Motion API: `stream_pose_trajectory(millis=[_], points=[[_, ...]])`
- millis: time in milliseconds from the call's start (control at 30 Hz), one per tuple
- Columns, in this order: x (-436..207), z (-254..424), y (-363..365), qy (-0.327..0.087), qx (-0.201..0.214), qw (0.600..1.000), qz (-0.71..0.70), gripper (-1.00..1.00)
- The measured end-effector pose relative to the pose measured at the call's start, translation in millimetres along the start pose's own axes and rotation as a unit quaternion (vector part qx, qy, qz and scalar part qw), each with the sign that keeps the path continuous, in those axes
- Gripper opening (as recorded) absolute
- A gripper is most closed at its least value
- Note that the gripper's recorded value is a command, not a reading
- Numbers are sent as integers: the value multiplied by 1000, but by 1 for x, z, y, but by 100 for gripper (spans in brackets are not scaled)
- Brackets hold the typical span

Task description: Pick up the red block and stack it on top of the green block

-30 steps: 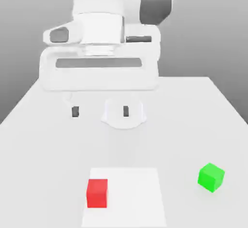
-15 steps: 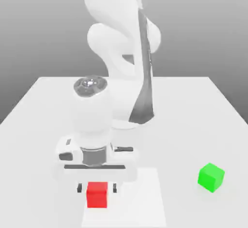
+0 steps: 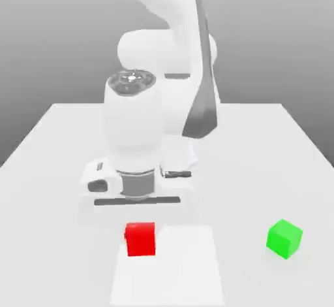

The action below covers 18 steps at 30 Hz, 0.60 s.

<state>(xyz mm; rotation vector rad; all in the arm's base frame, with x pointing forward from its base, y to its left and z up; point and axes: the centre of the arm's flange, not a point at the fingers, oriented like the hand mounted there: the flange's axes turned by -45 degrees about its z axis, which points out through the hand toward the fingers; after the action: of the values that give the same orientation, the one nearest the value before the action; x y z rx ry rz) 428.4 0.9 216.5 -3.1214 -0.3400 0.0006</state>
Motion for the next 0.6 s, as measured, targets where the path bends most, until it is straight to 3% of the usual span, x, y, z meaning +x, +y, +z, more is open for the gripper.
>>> stream_pose_trajectory(millis=[233,533,600], points=[[10,-13,-119,0,0,980,-199,-100],[-24,-26,-262,-1,0,902,-432,-100],[-23,-9,-262,-1,0,900,-436,-100]])
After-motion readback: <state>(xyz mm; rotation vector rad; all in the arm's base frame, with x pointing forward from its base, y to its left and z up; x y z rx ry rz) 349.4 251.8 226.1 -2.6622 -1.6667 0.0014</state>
